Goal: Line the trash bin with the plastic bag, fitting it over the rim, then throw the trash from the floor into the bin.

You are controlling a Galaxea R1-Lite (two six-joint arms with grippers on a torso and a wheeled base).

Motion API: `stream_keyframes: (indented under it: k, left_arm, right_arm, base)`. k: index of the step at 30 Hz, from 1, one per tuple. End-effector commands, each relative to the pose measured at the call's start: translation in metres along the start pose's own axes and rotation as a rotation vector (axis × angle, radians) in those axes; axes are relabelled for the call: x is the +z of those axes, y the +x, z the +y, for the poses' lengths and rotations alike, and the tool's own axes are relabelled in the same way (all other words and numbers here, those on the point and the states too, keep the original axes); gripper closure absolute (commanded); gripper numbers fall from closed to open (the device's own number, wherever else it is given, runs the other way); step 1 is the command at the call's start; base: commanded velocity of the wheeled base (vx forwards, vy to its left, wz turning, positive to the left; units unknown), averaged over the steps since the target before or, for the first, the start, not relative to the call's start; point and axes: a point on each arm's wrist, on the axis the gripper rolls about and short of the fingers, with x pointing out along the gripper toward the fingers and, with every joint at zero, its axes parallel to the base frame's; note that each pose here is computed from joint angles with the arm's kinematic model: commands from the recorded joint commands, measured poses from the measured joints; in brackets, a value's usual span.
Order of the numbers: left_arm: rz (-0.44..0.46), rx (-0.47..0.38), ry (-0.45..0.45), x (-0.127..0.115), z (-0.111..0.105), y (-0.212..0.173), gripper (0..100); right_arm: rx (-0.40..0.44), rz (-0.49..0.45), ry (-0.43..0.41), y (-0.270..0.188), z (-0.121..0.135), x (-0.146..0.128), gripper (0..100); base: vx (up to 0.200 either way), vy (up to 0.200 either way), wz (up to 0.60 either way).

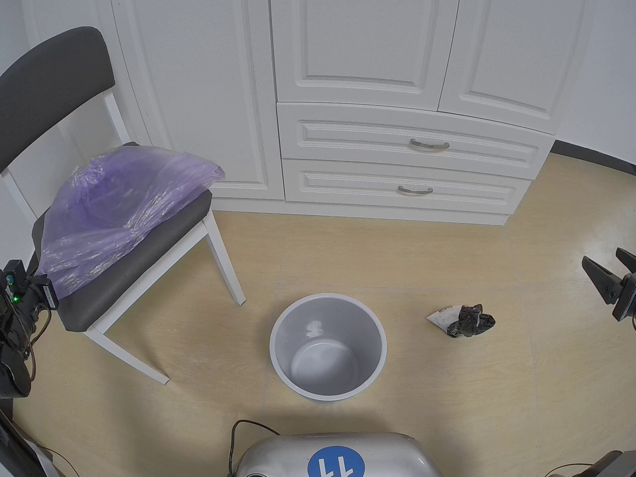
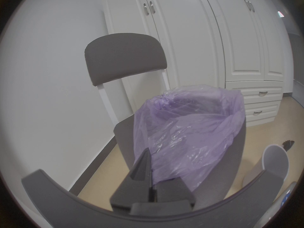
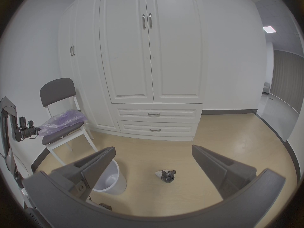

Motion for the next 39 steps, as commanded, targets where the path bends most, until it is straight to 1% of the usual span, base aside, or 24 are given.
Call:
stream_keyframes:
  k: [1,2,3,5,6,7,11,15,17,21,23,25,26,27,28,29,30,33,34,35,37,39]
  left_arm:
    - [-0.060,-0.049,0.004,0.016,-0.014,-0.012,100]
    - [-0.090,-0.075,0.006,0.023,-0.020,-0.018,100]
    - [-0.093,-0.077,0.006,0.024,-0.021,-0.019,100]
    - [-0.150,-0.148,-0.007,0.037,-0.037,-0.035,100]
    - [-0.150,-0.148,-0.007,0.037,-0.037,-0.035,100]
    - [-0.183,-0.195,-0.007,0.044,-0.047,-0.046,100]
    - [-0.201,-0.244,-0.009,0.047,-0.057,-0.050,100]
    - [-0.215,-0.264,-0.007,0.050,-0.061,-0.052,100]
    - [-0.221,-0.263,-0.009,0.051,-0.061,-0.053,100]
    - [-0.263,-0.258,-0.010,0.059,-0.059,-0.060,100]
    - [-0.302,-0.255,-0.006,0.065,-0.058,-0.068,100]
    - [-0.337,-0.277,-0.006,0.071,-0.060,-0.076,100]
    - [-0.340,-0.276,-0.005,0.071,-0.061,-0.077,100]
    - [-0.371,-0.315,-0.009,0.076,-0.067,-0.084,100]
    - [-0.391,-0.332,-0.009,0.079,-0.070,-0.087,100]
    - [-0.391,-0.332,-0.009,0.079,-0.070,-0.087,100]
    - [-0.433,-0.366,-0.006,0.086,-0.074,-0.092,100]
    - [-0.506,-0.411,-0.014,0.102,-0.081,-0.092,100]
    - [-0.518,-0.420,-0.017,0.105,-0.083,-0.092,100]
    - [-0.539,-0.441,-0.022,0.111,-0.086,-0.092,100]
    - [-0.567,-0.480,-0.028,0.121,-0.092,-0.095,100]
    - [-0.563,-0.519,-0.037,0.128,-0.100,-0.095,100]
  right_arm:
    - [0.011,0.008,-0.012,0.000,0.001,-0.002,0]
    - [0.019,0.012,-0.019,-0.001,0.002,-0.004,0]
    - [0.019,0.014,-0.021,-0.001,0.002,-0.005,0]
    - [0.027,0.027,-0.038,0.000,0.003,-0.008,0]
    - [0.027,0.027,-0.038,0.000,0.003,-0.008,0]
    - [0.046,0.045,-0.052,0.001,0.005,-0.012,0]
    - [0.088,0.082,-0.072,0.004,0.010,-0.020,0]
    - [0.089,0.091,-0.099,0.002,0.010,-0.024,0]
    - [0.089,0.088,-0.099,0.002,0.010,-0.023,0]
    - [0.091,0.089,-0.101,0.001,0.010,-0.025,0]
    - [0.091,0.095,-0.105,0.000,0.010,-0.026,0]
    - [0.092,0.095,-0.122,0.000,0.010,-0.027,0]
    - [0.091,0.093,-0.125,0.000,0.010,-0.027,0]
    - [0.089,0.085,-0.144,-0.002,0.010,-0.026,0]
    - [0.089,0.077,-0.151,-0.003,0.010,-0.025,0]
    - [0.089,0.077,-0.151,-0.003,0.010,-0.025,0]
    - [0.094,0.053,-0.155,-0.006,0.011,-0.021,0]
    - [0.139,0.001,-0.159,-0.008,0.016,-0.011,0]
    - [0.154,-0.006,-0.160,-0.008,0.018,-0.008,0]
    - [0.186,-0.024,-0.163,-0.007,0.022,-0.001,0]
    - [0.204,-0.054,-0.167,-0.004,0.027,0.011,0]
    - [0.214,-0.067,-0.167,0.001,0.032,0.017,0]
  base:
    - [0.000,0.000,0.00]
    - [0.000,0.000,0.00]
    - [0.000,0.000,0.00]
    - [0.000,0.000,0.00]
    - [0.000,0.000,0.00]
    - [0.000,0.000,0.00]
    - [0.000,0.000,0.00]
    - [0.000,0.000,0.00]
    - [0.000,0.000,0.00]
    - [0.000,0.000,0.00]
    - [0.000,0.000,0.00]
    - [0.000,0.000,0.00]
    - [0.000,0.000,0.00]
    - [0.000,0.000,0.00]
    - [0.000,0.000,0.00]
    - [0.000,0.000,0.00]
    - [0.000,0.000,0.00]
    - [0.000,0.000,0.00]
    - [0.000,0.000,0.00]
    - [0.000,0.000,0.00]
    - [0.000,0.000,0.00]
    - [0.000,0.000,0.00]
